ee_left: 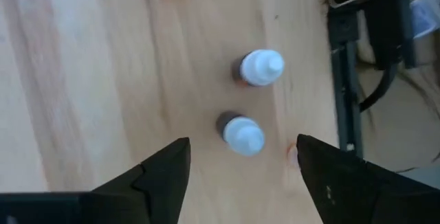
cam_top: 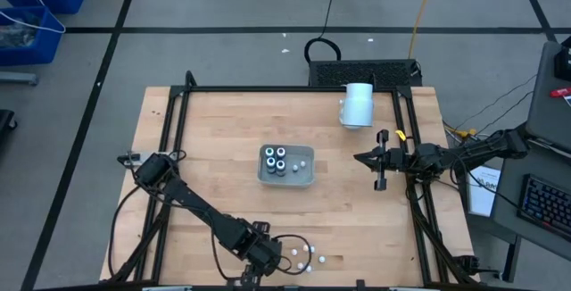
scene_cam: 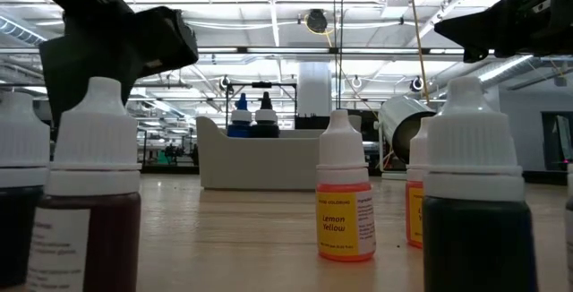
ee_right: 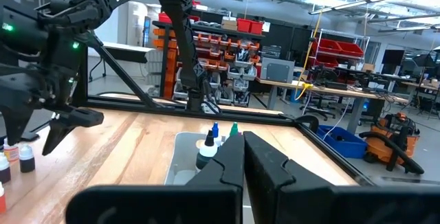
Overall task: Pick & Place food coloring
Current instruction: Put the small black food coloring bottle into the gray bin
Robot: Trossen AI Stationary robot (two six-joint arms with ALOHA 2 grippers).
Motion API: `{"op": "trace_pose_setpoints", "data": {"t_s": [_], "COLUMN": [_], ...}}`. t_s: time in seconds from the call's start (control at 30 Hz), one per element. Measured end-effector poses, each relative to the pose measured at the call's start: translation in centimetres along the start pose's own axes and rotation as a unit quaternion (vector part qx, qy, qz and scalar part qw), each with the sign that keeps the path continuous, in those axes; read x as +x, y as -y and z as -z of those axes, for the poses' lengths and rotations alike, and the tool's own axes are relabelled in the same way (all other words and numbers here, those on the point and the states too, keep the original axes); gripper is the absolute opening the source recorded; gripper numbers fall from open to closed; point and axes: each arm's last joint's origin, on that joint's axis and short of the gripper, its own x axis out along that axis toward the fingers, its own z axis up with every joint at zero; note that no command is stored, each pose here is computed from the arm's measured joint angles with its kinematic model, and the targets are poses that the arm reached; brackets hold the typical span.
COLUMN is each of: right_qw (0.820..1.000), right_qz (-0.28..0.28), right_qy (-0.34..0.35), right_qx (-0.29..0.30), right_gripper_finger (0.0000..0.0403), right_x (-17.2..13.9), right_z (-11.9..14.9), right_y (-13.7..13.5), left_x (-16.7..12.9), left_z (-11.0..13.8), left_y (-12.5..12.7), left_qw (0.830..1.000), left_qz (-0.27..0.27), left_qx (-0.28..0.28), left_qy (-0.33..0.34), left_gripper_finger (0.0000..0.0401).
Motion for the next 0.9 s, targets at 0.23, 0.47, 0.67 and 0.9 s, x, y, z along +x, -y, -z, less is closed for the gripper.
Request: {"op": "trace_pose_setpoints", "data": {"t_s": [0.23, 0.47, 0.67, 0.9], "right_qw": [1.000, 1.000, 1.000, 1.000], "right_qz": [0.000, 0.000, 0.000, 0.000], "right_qy": [0.000, -0.001, 0.000, 0.000], "right_qx": [0.000, 0.000, 0.000, 0.000], "right_gripper_finger": [0.0000, 0.0000, 0.0000, 0.0000], "right_x": [0.0, 0.0, 0.0, 0.0], "right_z": [0.0, 0.0, 0.0, 0.0], "right_y": [0.0, 0.0, 0.0, 0.0], "left_x": [0.8, 1.0, 1.2, 1.2], "left_z": [0.0, -0.2, -0.1, -0.1], "left_y": [-0.3, -0.4, -0.4, -0.4], "left_qw": [1.000, 1.000, 1.000, 1.000], "left_qz": [-0.020, -0.022, -0.025, -0.023], "left_qx": [0.006, 0.006, 0.008, 0.010], "left_qy": [0.000, 0.009, 0.006, 0.003], "left_gripper_finger": [0.0269, 0.0260, 0.0219, 0.0157]}}
